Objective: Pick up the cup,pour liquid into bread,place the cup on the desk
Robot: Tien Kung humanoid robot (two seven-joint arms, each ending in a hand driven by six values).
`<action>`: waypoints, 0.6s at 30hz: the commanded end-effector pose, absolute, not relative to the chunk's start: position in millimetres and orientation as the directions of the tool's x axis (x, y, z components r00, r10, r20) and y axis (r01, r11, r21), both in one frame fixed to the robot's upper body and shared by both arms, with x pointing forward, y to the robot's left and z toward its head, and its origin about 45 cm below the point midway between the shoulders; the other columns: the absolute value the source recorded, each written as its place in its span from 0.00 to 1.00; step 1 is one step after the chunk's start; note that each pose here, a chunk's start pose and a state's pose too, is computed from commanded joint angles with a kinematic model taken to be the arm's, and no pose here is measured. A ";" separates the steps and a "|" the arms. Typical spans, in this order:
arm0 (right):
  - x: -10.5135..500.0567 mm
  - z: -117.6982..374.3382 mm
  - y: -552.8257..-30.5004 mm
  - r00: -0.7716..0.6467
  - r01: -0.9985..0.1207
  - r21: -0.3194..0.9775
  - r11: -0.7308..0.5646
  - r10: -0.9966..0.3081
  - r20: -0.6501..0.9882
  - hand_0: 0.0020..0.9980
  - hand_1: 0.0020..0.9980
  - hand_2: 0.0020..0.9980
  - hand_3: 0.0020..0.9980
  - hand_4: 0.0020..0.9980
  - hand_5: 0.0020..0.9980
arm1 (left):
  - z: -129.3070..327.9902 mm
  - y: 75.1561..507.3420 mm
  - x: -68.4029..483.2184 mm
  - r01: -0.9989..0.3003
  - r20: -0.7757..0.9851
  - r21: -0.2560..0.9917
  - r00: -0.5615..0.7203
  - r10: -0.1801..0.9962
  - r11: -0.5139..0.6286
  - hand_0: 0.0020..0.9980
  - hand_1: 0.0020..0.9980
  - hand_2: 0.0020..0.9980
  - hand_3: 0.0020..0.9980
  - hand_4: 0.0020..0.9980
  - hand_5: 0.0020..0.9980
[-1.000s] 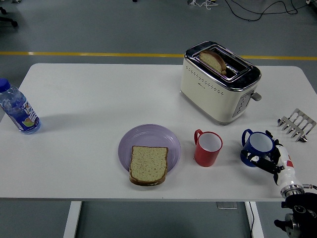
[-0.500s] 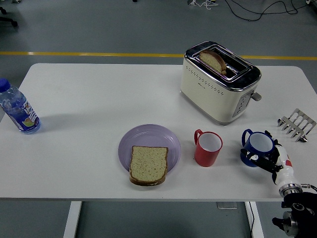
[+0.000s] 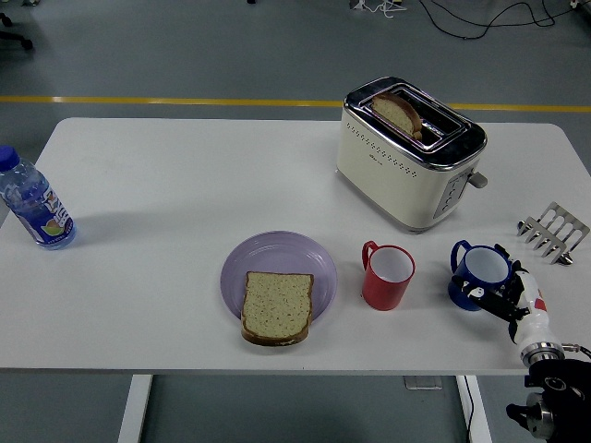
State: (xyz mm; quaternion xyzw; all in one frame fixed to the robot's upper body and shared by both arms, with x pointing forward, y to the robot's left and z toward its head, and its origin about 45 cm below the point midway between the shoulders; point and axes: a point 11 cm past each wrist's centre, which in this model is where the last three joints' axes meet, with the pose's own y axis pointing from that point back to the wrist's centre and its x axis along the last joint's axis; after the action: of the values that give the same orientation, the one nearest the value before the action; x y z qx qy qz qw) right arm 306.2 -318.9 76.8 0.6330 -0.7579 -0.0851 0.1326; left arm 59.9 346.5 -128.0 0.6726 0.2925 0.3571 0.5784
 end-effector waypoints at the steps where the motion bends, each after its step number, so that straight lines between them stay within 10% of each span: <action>1: 306.1 76.4 -319.0 -0.165 -0.937 0.298 0.185 -0.982 0.091 0.89 0.80 0.89 0.92 1.00 0.12 | -128.1 346.4 59.6 -0.019 0.142 0.987 0.574 0.806 -0.160 0.67 0.74 0.74 0.64 0.40 1.00; 18: 309.7 71.5 -319.6 -0.166 -0.932 0.309 0.189 -0.981 0.098 0.79 0.72 0.83 0.88 1.00 0.14 | -127.7 346.0 62.2 -0.024 0.143 0.987 0.570 0.809 -0.157 0.67 0.74 0.74 0.64 0.40 1.00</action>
State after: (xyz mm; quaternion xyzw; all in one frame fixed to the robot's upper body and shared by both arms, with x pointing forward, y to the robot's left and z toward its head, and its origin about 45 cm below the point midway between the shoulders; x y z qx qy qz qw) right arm 309.7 -319.6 71.5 0.6307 -0.7585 -0.0886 0.1383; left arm 62.2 346.0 -127.7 0.6703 0.2927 0.3595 0.5794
